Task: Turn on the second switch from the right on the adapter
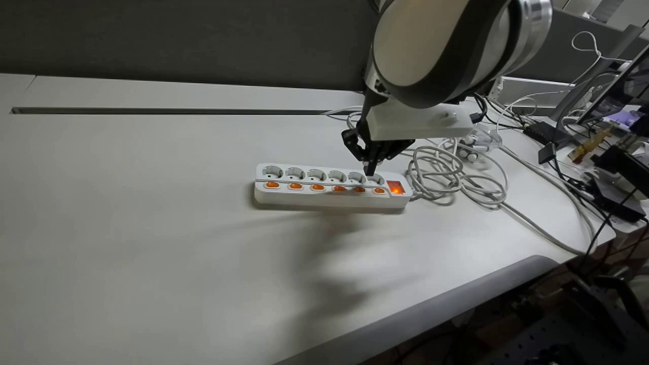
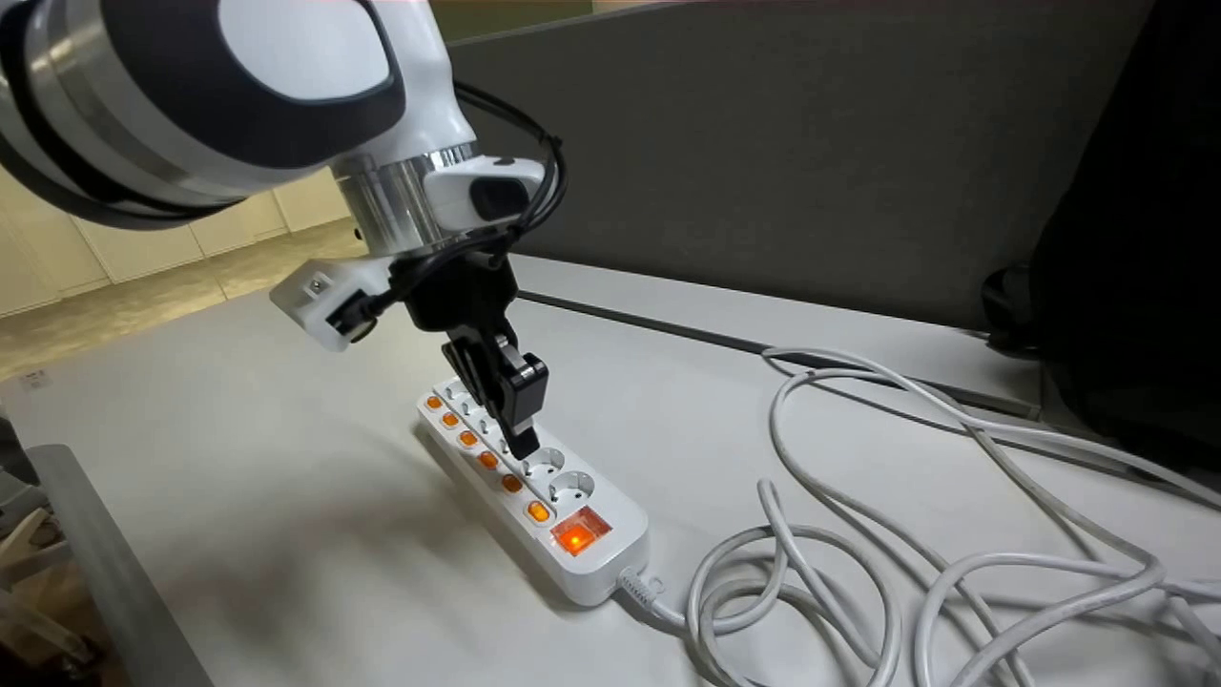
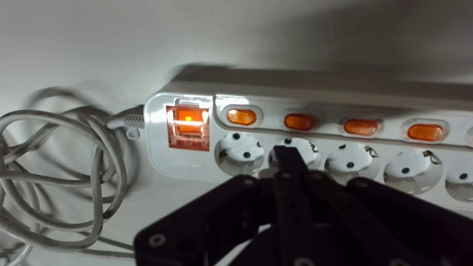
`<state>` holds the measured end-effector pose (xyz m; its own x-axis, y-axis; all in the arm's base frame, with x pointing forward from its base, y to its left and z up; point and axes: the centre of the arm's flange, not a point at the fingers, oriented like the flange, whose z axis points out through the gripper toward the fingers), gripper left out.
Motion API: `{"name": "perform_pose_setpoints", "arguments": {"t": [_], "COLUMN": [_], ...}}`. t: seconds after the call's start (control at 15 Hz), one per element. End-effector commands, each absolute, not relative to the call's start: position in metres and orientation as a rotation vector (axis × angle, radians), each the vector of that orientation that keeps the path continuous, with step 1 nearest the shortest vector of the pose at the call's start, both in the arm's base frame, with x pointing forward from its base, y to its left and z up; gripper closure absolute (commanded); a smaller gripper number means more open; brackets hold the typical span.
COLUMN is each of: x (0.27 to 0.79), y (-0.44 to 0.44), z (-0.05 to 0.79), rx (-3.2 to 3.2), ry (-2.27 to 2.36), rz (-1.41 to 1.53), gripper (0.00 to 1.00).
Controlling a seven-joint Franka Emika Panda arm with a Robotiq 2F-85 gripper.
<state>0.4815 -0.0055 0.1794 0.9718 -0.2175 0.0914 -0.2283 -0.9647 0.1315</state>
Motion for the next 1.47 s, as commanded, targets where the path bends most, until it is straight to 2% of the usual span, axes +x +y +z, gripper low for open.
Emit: {"name": "perform_pose_setpoints", "arguments": {"t": [0.0,1.4], "x": [0.481,0.482], "y": [-0.005,0.014], "z": [0.179,0.155], "rx": [2.979,3.041], "ry": [-0.337,-0.251], "rz": [0.114,0.150], "gripper": [0.99,1.00]}}
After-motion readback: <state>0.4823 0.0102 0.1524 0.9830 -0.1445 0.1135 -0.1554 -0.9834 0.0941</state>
